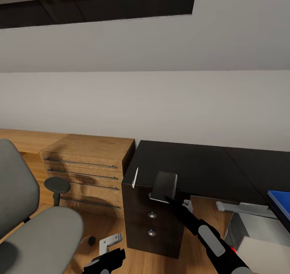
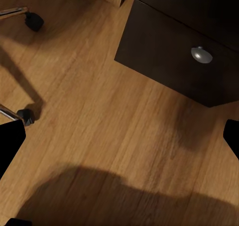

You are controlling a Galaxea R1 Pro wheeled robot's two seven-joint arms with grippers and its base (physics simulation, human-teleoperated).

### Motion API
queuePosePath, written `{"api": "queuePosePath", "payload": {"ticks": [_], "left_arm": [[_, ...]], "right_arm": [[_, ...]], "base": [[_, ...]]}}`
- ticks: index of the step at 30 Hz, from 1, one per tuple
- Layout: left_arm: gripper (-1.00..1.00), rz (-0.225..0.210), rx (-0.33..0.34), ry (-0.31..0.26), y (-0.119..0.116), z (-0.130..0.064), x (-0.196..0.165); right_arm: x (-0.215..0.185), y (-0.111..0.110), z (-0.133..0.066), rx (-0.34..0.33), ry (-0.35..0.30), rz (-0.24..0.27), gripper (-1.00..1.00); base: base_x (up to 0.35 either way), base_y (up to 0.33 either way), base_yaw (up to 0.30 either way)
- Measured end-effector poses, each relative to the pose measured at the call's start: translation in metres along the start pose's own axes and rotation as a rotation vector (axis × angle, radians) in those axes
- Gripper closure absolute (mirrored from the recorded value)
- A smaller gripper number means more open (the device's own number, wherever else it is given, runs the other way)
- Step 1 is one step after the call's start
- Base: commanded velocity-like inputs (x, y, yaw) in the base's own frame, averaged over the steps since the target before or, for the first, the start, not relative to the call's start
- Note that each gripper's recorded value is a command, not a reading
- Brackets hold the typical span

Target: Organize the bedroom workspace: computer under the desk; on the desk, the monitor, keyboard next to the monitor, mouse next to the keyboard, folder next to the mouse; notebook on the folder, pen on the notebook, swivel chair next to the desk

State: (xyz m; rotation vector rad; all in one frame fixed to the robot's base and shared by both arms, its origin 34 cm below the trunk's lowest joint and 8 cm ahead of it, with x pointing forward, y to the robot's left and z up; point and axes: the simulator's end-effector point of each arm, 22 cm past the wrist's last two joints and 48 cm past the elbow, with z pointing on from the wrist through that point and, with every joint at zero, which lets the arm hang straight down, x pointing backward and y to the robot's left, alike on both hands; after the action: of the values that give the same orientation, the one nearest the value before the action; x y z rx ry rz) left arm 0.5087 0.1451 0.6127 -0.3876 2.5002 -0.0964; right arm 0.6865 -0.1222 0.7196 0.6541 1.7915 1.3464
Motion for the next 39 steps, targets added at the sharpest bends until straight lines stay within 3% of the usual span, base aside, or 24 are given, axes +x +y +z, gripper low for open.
{"api": "queuePosePath", "payload": {"ticks": [23, 28, 39], "left_arm": [[-1.0, 0.006, -0.011, 0.026, 0.002, -0.001, 0.006], [-1.0, 0.009, -0.011, 0.025, -0.001, -0.008, 0.001], [-1.0, 0.011, -0.012, 0.024, -0.005, -0.024, -0.012]], "right_arm": [[-0.005, 0.007, -0.001, 0.002, -0.006, -0.007, 1.0], [-0.01, 0.02, -0.001, -0.006, -0.009, -0.011, 1.0], [-0.033, 0.074, 0.001, -0.078, -0.031, -0.053, 1.0]], "base": [[0.0, 0.0, 0.0], [0.0, 0.0, 0.0], [0.0, 0.0, 0.0]]}}
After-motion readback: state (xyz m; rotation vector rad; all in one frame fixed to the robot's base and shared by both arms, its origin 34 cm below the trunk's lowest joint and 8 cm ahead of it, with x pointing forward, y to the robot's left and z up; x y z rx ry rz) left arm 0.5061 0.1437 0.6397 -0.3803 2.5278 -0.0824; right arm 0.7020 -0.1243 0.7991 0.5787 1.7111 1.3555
